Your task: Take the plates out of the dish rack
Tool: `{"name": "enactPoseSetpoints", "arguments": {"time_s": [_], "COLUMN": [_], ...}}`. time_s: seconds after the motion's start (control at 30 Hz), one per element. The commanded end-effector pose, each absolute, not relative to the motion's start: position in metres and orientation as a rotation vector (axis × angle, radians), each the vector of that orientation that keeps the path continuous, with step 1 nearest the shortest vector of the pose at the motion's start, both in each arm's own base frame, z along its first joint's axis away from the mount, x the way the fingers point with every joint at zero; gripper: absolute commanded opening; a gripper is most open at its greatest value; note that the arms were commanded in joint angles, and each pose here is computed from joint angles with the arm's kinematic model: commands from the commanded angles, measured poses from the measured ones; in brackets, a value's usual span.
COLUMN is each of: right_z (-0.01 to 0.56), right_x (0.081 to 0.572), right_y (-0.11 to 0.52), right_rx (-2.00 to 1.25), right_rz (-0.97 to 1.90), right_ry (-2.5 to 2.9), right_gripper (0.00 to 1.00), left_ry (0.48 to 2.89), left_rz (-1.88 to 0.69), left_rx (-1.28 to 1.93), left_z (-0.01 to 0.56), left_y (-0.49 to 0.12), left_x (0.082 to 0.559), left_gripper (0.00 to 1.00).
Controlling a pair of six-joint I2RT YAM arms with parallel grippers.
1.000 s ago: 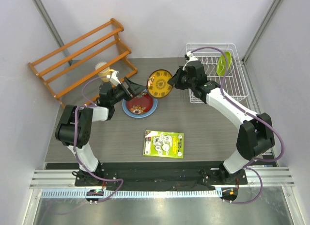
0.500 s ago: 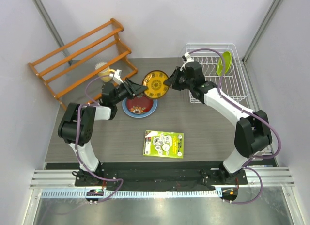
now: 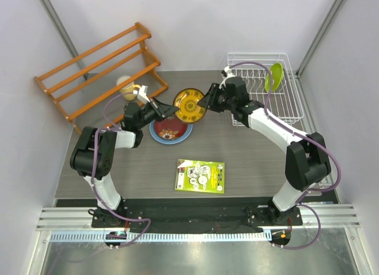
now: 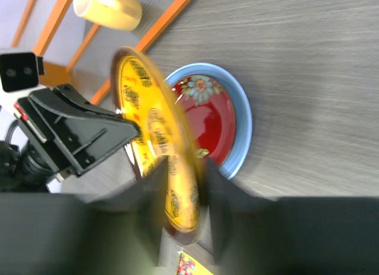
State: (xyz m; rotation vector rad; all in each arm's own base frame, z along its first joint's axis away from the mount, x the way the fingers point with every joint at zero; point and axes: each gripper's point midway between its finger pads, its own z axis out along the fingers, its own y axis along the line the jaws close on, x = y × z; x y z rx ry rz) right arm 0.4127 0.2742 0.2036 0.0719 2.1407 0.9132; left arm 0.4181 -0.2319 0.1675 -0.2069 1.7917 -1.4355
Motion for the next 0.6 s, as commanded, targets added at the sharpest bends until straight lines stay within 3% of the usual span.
{"name": "enactPoseSetpoints", "arguments": {"time_s": [0.0,0.13,0.57], "right_z": [0.232,0.229,0.205], "right_x": [0.411,0.415,0.419], "right_y": [0.291,0.282,0.229], "right_rx": [0.021,0.031,0.096], "right_rz": [1.027,0.962,0.741], "right_ry": [2.049,2.052,2.123], "right_gripper": [0.43,0.58,0.61], "left_ry": [1.745,1.745,2.016], "left_rz": [-1.353,-1.331,-0.953], "left_rx": [-0.149,-0.159,-0.215], "left_z": [0.174,0.175,0.125], "left_y": [-0.224,-0.218,-0.164], "left_x": [0.416,0.415,0.413], "left_gripper": [0.0,0.0,0.0]}}
